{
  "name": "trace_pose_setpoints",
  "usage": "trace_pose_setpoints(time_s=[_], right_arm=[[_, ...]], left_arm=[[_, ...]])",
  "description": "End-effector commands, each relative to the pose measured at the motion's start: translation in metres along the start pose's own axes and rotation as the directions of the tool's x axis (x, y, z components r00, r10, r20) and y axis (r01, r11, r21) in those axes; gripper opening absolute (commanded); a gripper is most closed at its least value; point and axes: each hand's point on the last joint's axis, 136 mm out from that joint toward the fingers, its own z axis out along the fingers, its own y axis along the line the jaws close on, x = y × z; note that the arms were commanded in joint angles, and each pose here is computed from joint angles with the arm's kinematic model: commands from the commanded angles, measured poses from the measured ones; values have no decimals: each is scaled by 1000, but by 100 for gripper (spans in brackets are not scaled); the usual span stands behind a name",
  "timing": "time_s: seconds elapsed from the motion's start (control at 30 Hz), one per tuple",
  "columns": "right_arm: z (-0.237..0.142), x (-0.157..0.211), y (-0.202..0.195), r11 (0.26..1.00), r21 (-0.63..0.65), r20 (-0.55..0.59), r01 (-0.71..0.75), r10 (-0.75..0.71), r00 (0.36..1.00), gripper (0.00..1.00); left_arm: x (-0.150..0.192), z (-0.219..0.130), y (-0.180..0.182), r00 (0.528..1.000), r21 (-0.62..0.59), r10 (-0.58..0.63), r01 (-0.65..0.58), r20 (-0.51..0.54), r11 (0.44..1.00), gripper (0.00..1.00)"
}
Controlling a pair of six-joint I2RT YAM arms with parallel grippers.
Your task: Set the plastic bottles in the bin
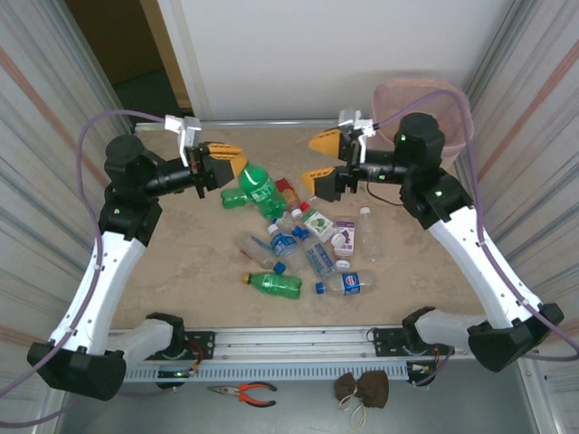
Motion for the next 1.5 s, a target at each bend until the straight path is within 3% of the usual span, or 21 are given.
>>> trace_pose_setpoints(time_s=[0.0, 0.27, 0.47, 0.83, 1.23, 1.47], right_arm=[[12, 6, 19, 993, -90, -26, 73, -76, 997, 95], [37, 29, 28, 983, -185, -95, 9, -27, 995, 91], [46, 38, 39, 971, -241, -116, 4, -33, 993, 87], [57, 45, 48, 963, -271, -141, -5, -35, 989, 81], [59, 45, 49, 964, -264, -142, -2, -37, 989, 65], [58, 43, 49, 966, -258, -138, 1, -38, 990, 59]], left_arm=[[-17, 0, -37, 986, 108, 164, -165, 22, 980, 17], [-19, 8, -69, 973, 226, 230, -231, 33, 946, 17], [-17, 14, -71, 974, 256, 228, -225, 21, 940, 17], [-21, 17, -64, 973, 211, 227, -228, 28, 951, 18], [-21, 18, -55, 978, 161, 210, -210, 21, 964, 19], [-22, 16, -56, 977, 150, 213, -215, 28, 965, 32]])
